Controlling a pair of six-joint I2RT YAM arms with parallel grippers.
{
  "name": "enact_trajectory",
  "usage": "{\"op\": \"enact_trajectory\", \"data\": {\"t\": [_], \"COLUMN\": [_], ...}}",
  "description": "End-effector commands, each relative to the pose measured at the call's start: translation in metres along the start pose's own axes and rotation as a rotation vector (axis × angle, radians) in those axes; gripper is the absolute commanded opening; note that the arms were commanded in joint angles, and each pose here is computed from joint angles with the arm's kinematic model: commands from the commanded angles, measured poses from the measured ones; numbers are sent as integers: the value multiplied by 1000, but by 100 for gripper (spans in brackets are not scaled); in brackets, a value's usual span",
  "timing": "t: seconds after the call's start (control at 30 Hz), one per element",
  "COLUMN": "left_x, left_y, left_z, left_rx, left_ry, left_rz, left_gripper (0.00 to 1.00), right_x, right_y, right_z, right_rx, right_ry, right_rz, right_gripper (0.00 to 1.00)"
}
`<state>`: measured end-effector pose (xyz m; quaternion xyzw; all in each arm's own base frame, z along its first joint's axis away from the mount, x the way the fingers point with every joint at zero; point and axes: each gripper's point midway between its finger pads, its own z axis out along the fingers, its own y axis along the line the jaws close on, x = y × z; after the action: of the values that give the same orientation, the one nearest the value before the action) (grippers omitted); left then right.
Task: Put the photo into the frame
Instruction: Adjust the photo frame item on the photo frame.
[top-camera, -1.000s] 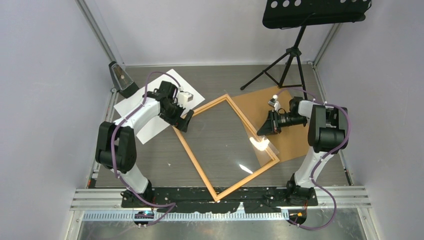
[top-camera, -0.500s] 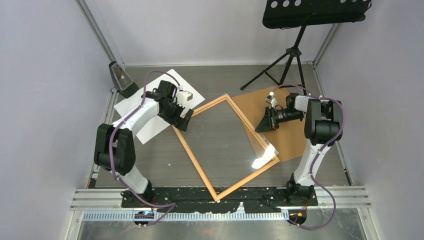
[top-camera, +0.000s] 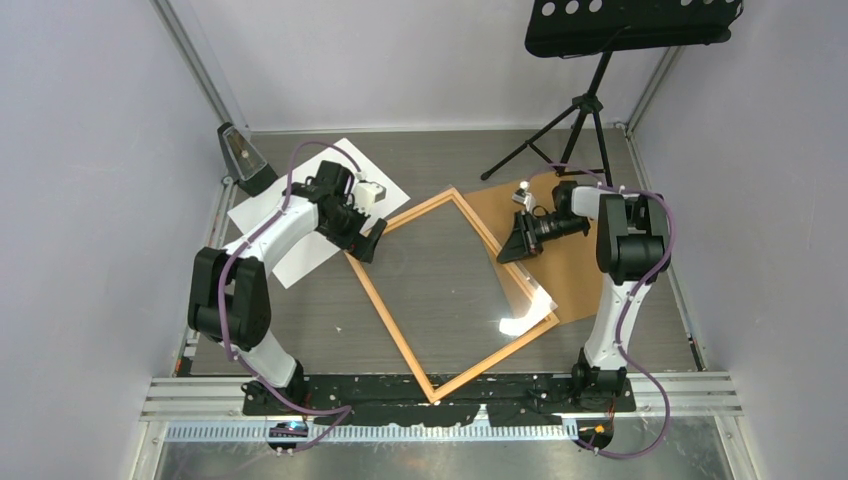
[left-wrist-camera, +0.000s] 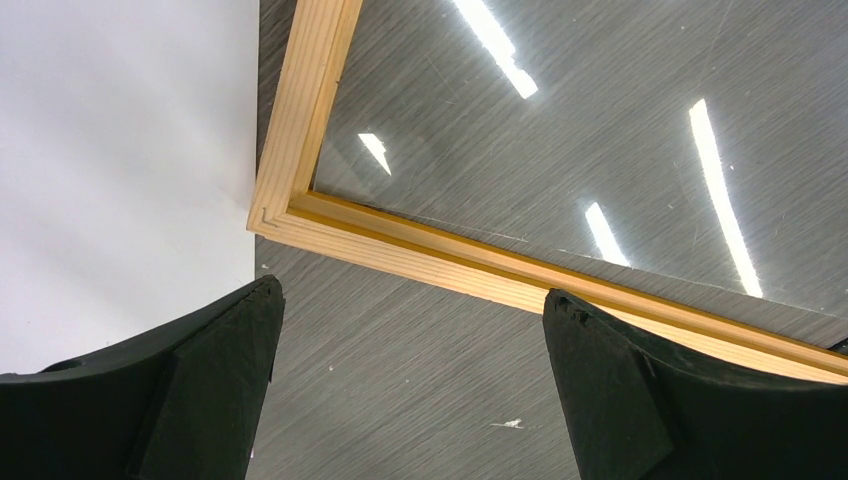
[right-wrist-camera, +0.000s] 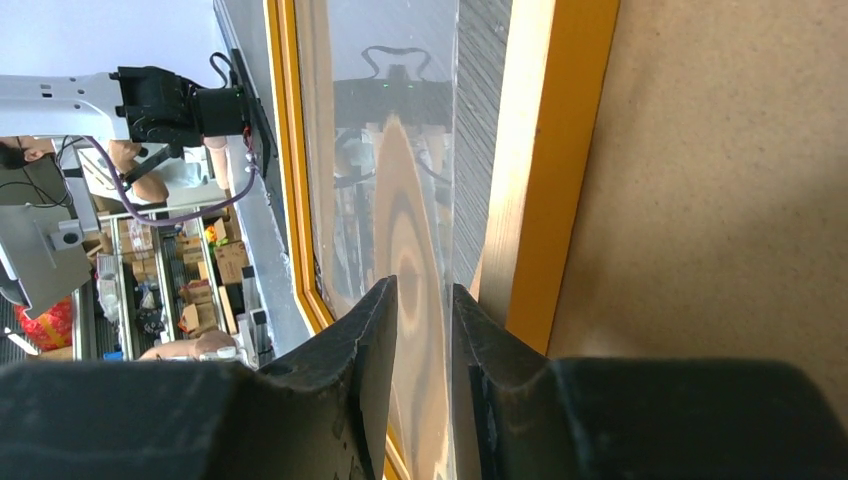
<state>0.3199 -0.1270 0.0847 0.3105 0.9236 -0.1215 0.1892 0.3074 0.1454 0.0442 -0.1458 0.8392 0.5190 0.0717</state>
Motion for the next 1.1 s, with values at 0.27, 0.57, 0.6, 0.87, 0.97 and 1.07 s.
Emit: {"op": "enact_trajectory", "data": {"t": [0.27, 0.57, 0.6, 0.87, 0.97, 1.07], "left_x": [-16, -14, -14, -11, -12, -13], "left_y": [2, 2, 2, 2, 3, 4], "left_z": [-13, -17, -17, -20, -20, -20], "left_rx": [-21, -27, -28, -41, -43, -45], "left_ry": [-71, -78, -79, -80, -81, -79], "left_rz": [32, 40, 41, 45, 45, 42], "left_gripper": [100, 100, 100, 100, 100, 100], "right_x": [-16, -19, -20, -29, -28, -26], "right_y": [18, 28, 30, 52, 60, 67], "right_z": [27, 24, 23, 5, 3, 1], "right_rx": [-87, -92, -94, -123, -153, -175], "right_ry": [9, 0, -2, -31, -34, -42], "right_rz": [-20, -20, -21, -1, 21, 40], "right_gripper": [31, 8, 6, 6, 6, 6]}}
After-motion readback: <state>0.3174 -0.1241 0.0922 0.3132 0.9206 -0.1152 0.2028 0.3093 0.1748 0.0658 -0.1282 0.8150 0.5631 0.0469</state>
